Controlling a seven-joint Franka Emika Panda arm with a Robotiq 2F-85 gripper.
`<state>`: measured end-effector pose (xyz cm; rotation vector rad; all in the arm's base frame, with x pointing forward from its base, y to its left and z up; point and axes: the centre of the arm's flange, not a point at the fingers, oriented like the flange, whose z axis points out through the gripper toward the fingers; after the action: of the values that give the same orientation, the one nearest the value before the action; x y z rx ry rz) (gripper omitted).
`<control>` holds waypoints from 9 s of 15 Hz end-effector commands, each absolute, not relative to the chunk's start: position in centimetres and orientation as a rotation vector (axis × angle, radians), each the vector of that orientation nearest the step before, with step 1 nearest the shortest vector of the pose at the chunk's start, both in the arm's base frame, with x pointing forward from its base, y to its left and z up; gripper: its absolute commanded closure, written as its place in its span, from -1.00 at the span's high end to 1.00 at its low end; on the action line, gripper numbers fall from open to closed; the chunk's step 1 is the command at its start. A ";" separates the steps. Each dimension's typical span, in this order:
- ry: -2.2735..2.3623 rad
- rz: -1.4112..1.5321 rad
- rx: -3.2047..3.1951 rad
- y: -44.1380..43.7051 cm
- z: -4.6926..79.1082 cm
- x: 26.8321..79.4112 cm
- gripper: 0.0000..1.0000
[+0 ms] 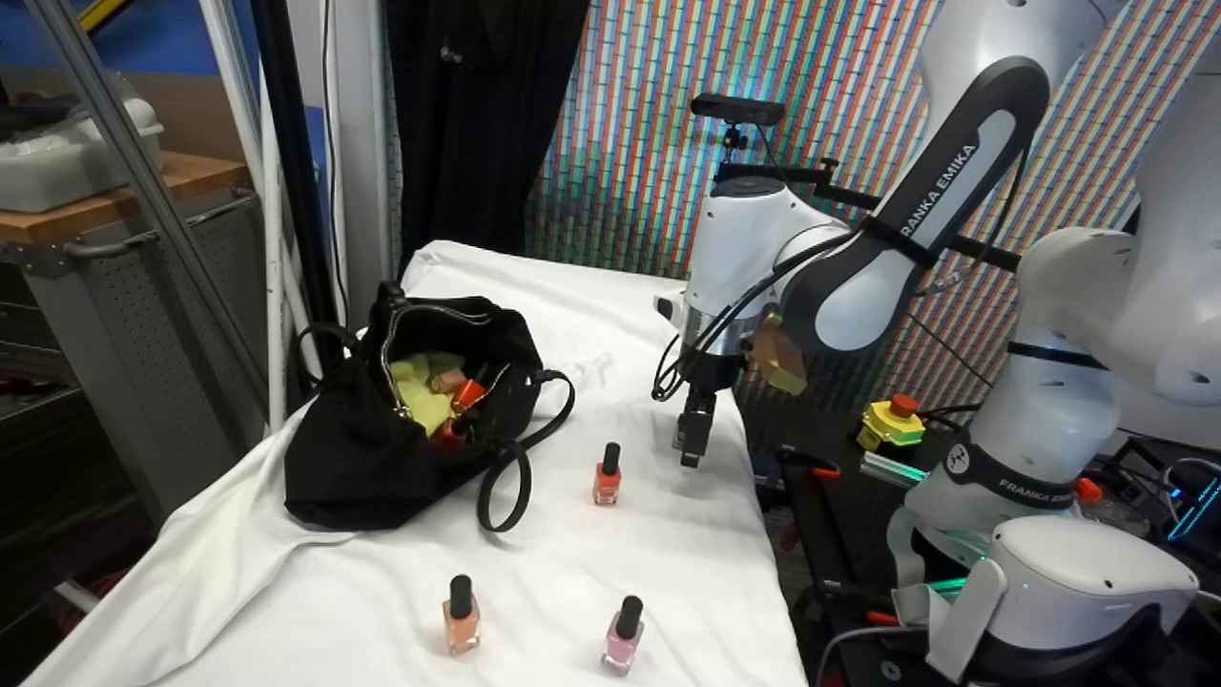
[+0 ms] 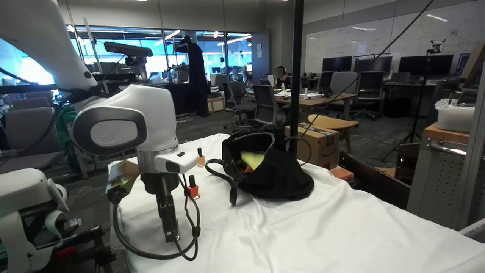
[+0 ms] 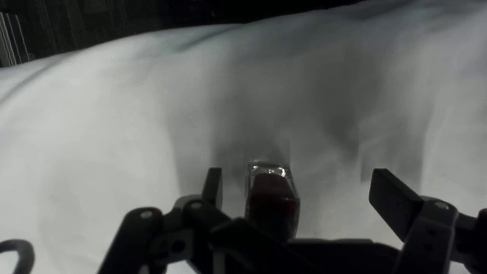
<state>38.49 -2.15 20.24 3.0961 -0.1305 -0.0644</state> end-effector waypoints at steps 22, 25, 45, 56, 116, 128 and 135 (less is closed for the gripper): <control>-0.164 -0.080 2.991 -2.1 19.4 37.8 -0.67; -0.147 -0.080 2.984 -1.6 21.5 38.3 -0.67; 0.098 0.319 2.949 6.0 36.1 58.4 -0.67; 0.204 0.322 2.923 8.6 32.4 68.6 -0.67; 0.263 0.032 3.088 11.7 27.1 47.8 1.00; 0.371 0.045 3.026 9.8 24.0 49.2 1.00; 0.386 0.126 3.020 8.6 21.2 49.5 1.00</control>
<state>48.97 9.29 21.89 3.0339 0.3661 0.0700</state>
